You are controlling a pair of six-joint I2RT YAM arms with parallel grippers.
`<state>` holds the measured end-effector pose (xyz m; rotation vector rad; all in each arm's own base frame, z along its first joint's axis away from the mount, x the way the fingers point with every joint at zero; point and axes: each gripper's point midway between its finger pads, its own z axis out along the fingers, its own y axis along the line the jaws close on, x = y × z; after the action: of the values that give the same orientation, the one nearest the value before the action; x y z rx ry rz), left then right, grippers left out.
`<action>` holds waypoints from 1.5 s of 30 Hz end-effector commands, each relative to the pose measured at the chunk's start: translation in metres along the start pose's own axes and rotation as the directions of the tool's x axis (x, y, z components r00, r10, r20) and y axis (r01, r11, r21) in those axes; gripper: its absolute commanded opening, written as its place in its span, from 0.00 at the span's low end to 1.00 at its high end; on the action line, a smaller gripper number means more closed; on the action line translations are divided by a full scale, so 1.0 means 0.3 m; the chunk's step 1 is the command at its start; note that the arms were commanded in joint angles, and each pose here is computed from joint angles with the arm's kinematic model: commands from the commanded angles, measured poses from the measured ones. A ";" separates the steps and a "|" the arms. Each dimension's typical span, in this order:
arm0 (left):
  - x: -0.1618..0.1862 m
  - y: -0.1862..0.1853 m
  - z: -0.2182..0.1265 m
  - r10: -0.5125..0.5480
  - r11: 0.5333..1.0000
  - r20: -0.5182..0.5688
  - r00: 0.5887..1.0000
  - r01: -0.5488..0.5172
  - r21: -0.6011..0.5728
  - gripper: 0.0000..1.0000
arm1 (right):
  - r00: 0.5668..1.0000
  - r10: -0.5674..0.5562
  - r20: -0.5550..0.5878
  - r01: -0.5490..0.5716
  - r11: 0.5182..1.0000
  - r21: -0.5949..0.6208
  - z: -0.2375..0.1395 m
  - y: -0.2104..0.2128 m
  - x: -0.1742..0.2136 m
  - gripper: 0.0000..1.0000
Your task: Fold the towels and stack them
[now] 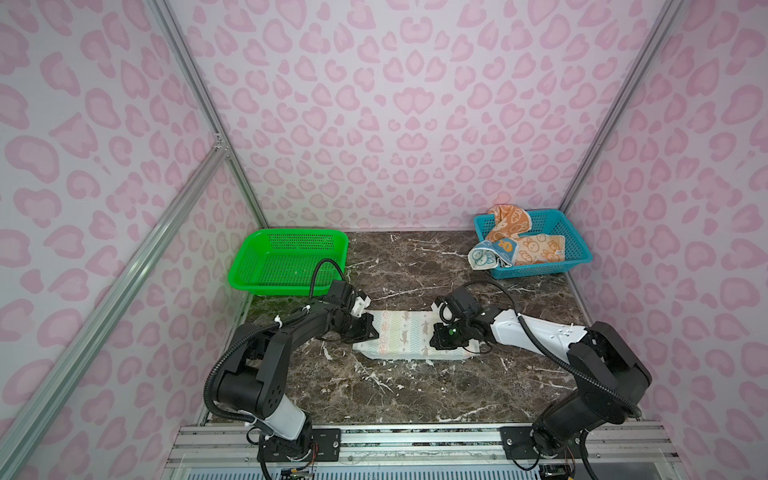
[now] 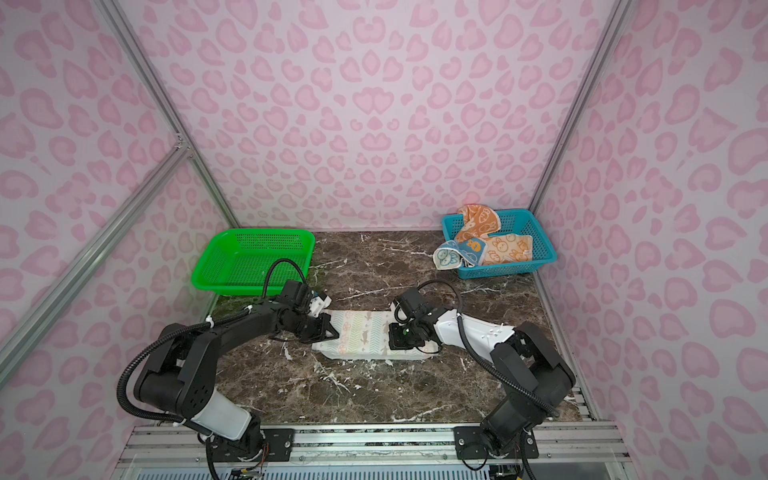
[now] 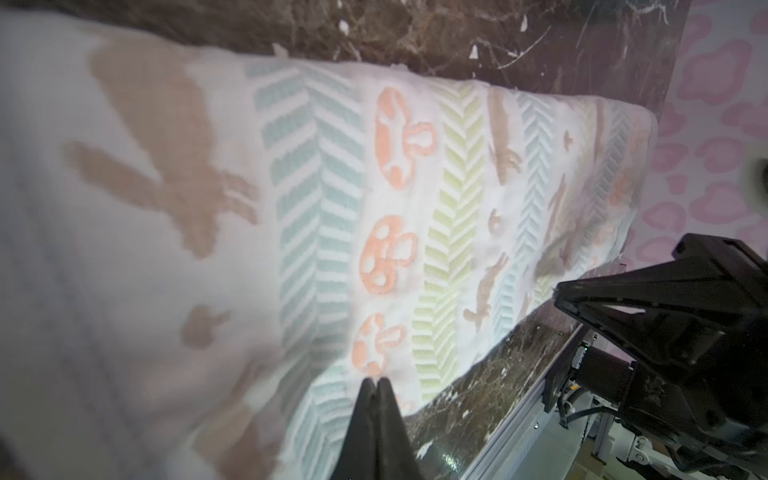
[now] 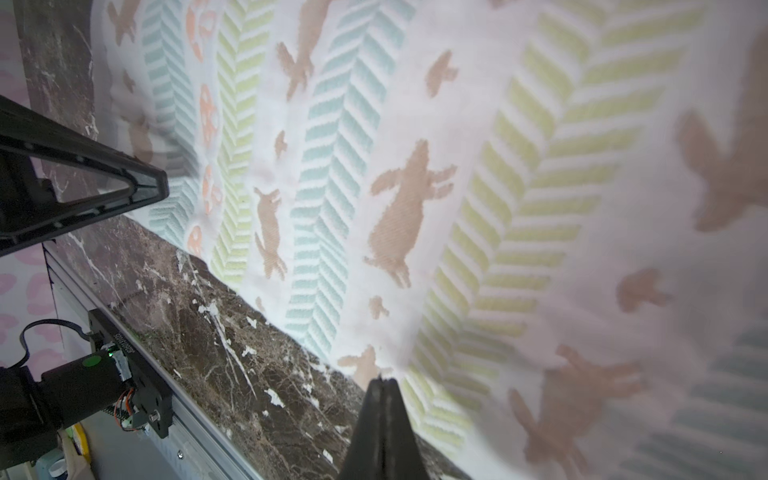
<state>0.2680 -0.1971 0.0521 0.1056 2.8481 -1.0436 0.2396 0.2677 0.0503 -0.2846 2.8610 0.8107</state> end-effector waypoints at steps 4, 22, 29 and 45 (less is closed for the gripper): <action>0.050 0.009 0.040 -0.025 1.000 -0.054 0.998 0.025 0.008 0.03 | 0.995 0.034 -0.092 -0.030 0.998 0.047 0.065 -0.049 0.072 0.02; 0.119 0.218 0.069 -0.137 0.976 -0.099 0.986 0.117 -0.185 0.03 | 0.968 0.250 -0.008 -0.237 0.925 0.296 -0.101 -0.380 0.173 0.02; 0.104 0.191 0.057 -0.119 0.982 -0.087 0.989 0.104 -0.159 0.03 | 0.968 0.248 0.027 -0.244 0.917 0.314 -0.146 -0.404 0.170 0.02; -0.243 0.000 -0.060 0.059 0.993 0.185 0.981 -0.038 -0.116 0.03 | 0.968 0.100 0.232 -0.153 0.962 0.226 -0.137 -0.225 -0.228 0.00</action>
<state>0.3229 -0.1940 0.0851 0.1091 2.7054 -0.9252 0.2992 0.2032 0.0687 -0.0602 2.7776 0.5364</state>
